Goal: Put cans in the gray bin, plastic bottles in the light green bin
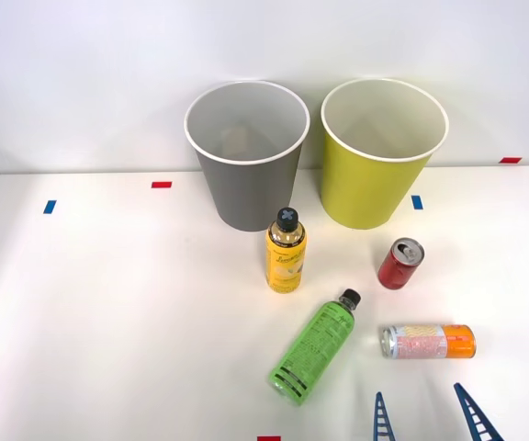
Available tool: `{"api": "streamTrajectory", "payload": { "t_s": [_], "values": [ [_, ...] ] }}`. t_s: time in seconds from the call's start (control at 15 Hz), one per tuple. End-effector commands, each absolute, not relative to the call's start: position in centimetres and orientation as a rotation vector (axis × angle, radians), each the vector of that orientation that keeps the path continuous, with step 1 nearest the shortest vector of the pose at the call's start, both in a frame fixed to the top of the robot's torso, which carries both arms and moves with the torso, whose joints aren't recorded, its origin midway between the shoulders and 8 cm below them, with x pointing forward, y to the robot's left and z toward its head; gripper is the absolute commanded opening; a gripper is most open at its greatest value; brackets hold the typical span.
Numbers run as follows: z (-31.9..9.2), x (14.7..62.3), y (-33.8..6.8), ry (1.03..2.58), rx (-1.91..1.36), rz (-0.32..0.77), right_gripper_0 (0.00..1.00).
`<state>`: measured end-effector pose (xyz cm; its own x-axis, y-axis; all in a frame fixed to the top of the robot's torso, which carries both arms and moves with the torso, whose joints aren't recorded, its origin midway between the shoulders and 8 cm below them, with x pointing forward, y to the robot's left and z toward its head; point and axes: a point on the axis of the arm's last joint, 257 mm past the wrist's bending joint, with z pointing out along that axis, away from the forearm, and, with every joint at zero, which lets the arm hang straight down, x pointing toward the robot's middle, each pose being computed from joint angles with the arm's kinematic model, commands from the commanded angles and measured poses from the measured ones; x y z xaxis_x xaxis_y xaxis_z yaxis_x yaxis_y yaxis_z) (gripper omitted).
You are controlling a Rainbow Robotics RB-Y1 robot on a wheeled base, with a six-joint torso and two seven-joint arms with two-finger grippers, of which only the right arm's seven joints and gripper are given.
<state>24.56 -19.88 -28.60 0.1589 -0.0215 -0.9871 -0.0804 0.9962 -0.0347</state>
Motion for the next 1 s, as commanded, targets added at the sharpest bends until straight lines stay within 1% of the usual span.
{"api": "streamTrajectory", "payload": {
  "t_s": [0.07,1.0],
  "values": [
    [-28.60,24.56,-19.88,1.411,-0.086,0.042,1.00],
    [-28.60,24.56,-19.88,1.411,-0.086,0.042,1.00]
  ]
}}
